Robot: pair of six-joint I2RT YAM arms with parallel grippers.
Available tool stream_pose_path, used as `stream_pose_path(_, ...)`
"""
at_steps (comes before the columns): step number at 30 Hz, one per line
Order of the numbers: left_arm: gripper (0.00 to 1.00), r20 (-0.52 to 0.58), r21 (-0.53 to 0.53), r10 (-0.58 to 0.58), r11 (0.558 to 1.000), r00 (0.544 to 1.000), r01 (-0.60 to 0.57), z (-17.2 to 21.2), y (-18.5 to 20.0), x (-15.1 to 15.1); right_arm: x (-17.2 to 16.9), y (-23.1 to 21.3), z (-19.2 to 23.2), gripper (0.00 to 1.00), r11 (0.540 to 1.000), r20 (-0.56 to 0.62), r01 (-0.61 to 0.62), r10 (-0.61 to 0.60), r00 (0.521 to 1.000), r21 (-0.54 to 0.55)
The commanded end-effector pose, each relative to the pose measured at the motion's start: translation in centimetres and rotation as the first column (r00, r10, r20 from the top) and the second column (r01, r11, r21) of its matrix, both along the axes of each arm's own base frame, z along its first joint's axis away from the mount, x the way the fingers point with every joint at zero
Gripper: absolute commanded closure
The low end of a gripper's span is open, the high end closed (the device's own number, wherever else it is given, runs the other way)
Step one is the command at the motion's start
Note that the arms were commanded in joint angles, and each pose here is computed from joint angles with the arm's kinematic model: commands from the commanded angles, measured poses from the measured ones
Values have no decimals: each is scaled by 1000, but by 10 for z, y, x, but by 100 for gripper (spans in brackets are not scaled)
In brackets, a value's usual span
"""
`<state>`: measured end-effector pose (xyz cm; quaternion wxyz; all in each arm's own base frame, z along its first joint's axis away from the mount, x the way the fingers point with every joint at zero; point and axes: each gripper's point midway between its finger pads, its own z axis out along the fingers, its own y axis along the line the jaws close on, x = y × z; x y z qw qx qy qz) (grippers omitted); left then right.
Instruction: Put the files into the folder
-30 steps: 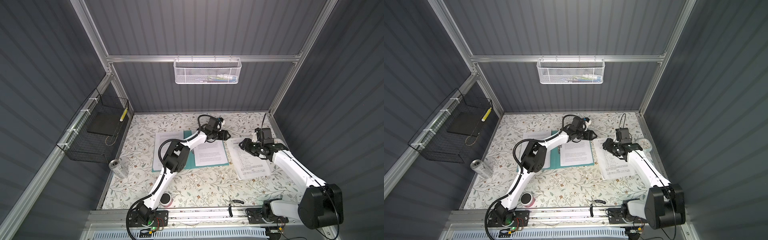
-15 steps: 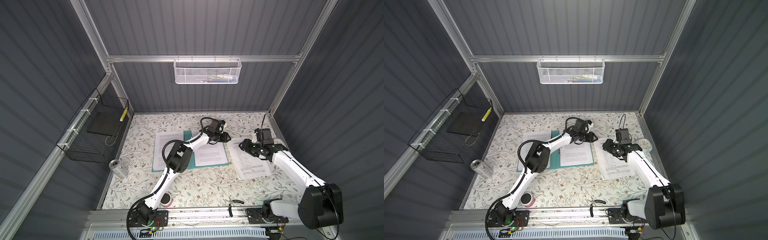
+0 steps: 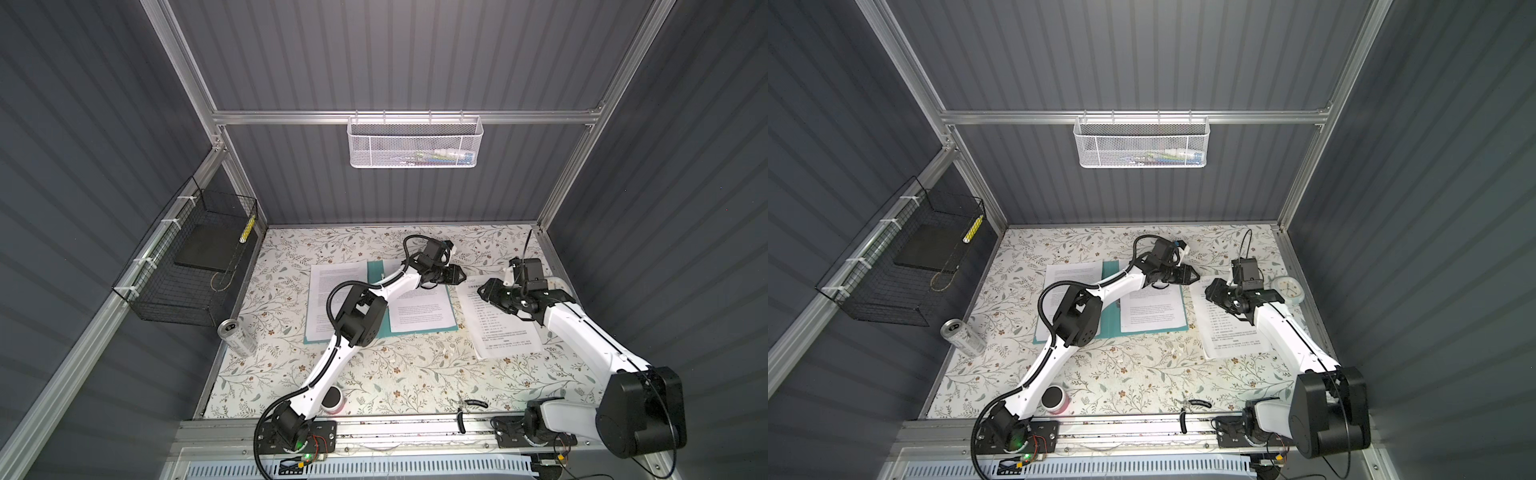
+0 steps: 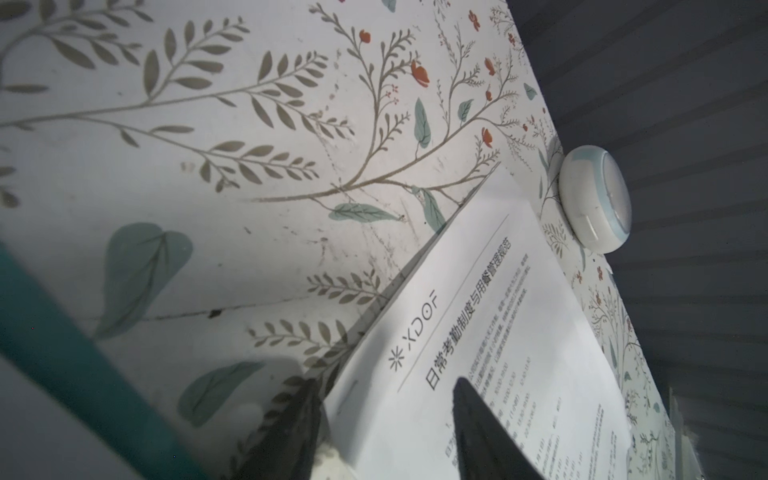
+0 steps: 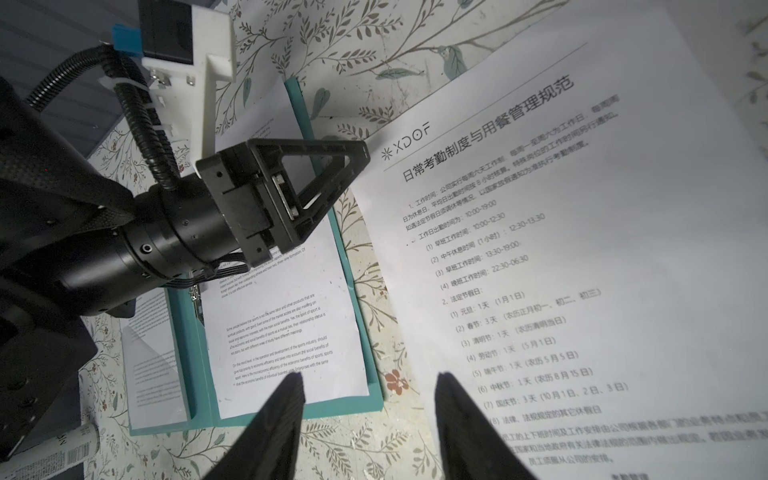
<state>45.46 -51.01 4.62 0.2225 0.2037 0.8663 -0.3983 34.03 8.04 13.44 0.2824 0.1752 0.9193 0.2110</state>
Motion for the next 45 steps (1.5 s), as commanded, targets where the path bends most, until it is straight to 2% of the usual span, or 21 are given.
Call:
stream_pose_path(1, 59, -73, 50, -4, 999, 997, 8, -23, 5, -11, -2, -2, -3, 46, 1000, 0, -2, 2, 1000, 0)
stream_pose_path(10, 72, -133, 17, -44, 999, 990, 46, -31, -2, -25, -3, -3, -6, 46, 1000, -2, -3, 3, 1000, 3)
stream_pose_path(11, 80, -139, 14, -44, 999, 989, 47, -34, -2, -26, -3, -3, -7, 46, 1000, -4, -3, 3, 1000, 3)
stream_pose_path(14, 93, -154, 3, -48, 999, 987, 49, -35, -3, -28, -3, -3, -10, 46, 1000, -10, -1, 1, 1000, 4)
stream_pose_path(18, 100, -153, -5, -48, 999, 987, 48, -32, -5, -27, -3, -3, -10, 46, 1000, -9, -1, 1, 1000, 7)
stream_pose_path(22, 100, -130, -23, -48, 999, 990, 45, -16, -7, -24, -3, -3, -8, 46, 1000, -4, -1, 1, 1000, 10)
stream_pose_path(29, 100, -21, -119, -96, 989, 995, 93, 69, -11, -26, 2, -2, 3, 46, 1000, 18, -4, 3, 1000, 14)
stream_pose_path(36, 100, 58, -112, -147, 982, 987, 153, 139, 4, -43, 8, -2, 10, 46, 1000, 34, -6, 5, 999, 19)
stream_pose_path(40, 100, 55, -131, -158, 978, 986, 164, 173, 20, -46, 12, 0, 12, 46, 999, 32, -10, 9, 999, 30)
stream_pose_path(45, 100, 22, -202, -147, 968, 989, 148, 210, 60, -33, 16, 3, 13, 46, 999, 34, -14, 12, 999, 44)
